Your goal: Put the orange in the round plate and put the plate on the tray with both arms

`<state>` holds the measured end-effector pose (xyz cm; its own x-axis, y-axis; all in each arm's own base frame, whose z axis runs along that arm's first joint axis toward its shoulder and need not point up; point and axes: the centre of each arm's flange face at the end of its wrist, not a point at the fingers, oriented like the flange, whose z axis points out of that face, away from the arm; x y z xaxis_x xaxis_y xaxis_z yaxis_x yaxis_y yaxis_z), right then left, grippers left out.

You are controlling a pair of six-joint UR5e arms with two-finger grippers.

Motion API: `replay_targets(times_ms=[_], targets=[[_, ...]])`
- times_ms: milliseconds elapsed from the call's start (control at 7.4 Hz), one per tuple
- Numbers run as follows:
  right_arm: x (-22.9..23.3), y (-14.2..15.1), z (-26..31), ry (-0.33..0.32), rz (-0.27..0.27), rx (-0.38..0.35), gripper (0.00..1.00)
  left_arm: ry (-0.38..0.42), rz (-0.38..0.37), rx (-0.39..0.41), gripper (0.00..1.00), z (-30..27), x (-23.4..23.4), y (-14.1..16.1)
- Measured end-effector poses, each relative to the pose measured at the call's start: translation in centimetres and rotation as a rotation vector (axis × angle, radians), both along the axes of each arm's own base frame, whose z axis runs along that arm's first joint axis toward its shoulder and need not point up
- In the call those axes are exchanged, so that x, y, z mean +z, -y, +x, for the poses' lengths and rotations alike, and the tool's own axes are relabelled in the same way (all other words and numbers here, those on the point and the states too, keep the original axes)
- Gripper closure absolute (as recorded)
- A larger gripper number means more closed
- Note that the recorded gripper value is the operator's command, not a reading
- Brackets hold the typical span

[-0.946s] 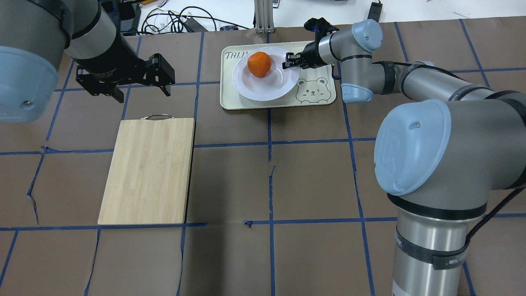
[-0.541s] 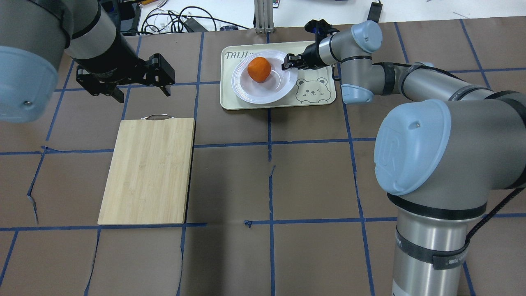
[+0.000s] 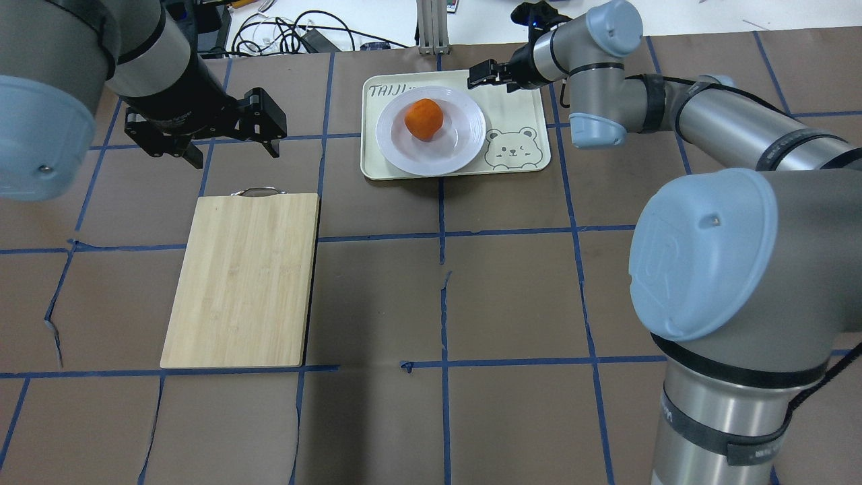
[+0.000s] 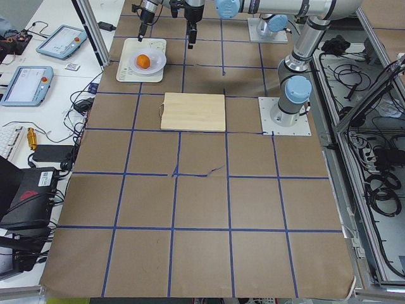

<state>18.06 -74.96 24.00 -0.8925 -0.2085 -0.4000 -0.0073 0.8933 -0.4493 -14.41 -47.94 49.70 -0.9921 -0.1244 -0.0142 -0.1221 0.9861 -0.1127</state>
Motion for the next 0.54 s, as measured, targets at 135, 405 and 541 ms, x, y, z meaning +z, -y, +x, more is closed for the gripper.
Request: replay_targets(times_ms=[135, 405, 541], targets=[[3.3, -1.2, -1.1, -0.062, 0.078, -0.032, 0.00, 0.000, 0.000, 0.000, 0.00, 0.0, 0.0, 0.0], [11.2, -6.1, -2.8, -0.179, 0.282, -0.073, 0.00, 0.000, 0.001, 0.000, 0.00, 0.0, 0.0, 0.0], [14.3, -9.3, -3.4, -0.235, 0.384, -0.081, 0.00, 0.000, 0.001, 0.000, 0.00, 0.0, -0.1, 0.0]])
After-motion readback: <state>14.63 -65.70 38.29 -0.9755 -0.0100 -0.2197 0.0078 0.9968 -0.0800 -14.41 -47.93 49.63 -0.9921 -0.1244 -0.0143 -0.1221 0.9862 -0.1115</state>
